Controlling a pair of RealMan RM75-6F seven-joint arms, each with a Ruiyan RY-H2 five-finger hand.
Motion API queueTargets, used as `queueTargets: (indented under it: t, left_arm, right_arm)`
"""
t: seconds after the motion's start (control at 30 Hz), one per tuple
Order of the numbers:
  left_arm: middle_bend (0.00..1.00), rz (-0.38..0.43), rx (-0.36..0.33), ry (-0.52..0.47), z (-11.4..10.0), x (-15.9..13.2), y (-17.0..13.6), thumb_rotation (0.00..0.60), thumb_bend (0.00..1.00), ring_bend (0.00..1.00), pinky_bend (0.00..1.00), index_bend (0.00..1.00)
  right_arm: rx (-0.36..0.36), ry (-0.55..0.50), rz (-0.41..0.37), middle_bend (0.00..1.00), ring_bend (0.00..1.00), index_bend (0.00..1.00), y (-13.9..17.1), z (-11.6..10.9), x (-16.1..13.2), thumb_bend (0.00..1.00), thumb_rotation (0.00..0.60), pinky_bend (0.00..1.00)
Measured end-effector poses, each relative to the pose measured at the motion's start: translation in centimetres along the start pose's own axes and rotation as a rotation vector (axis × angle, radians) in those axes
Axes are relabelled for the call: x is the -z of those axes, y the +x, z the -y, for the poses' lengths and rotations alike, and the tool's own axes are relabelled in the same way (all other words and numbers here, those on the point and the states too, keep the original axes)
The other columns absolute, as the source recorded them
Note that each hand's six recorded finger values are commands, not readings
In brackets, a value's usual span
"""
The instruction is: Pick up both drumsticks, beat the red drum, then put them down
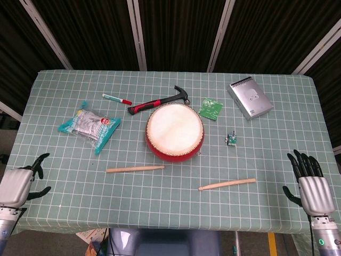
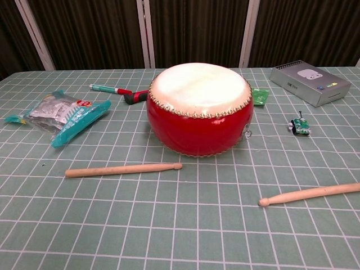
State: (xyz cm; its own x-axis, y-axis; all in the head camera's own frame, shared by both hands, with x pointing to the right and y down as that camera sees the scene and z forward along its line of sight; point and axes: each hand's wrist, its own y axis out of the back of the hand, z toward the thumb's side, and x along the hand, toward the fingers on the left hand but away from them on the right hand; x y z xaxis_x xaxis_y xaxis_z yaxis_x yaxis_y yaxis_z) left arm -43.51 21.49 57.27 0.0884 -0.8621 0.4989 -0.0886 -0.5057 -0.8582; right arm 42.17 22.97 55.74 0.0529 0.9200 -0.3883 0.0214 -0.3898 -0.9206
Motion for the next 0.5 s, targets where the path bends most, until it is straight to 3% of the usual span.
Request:
queueTargets:
  t: [0.23, 0.5]
  left_arm:
    - [1.0, 0.018, 0.07, 0.018, 1.4, -3.0, 2.8, 0.6, 0.3, 1.0, 1.0, 0.53]
    - [1.0, 0.009, 0.181, 0.051, 4.3, -6.8, 6.3, 0.6, 0.32, 1.0, 1.0, 0.47]
  right_arm:
    - [-0.005, -0.01, -0.001, 0.0, 0.0, 0.0, 0.1, 0.0, 0.1, 0.31, 0.6, 0.07]
    - [-0.004, -0.023, 0.002, 0.0, 0.0, 0.0, 0.0, -0.1, 0.1, 0.31, 0.6, 0.07]
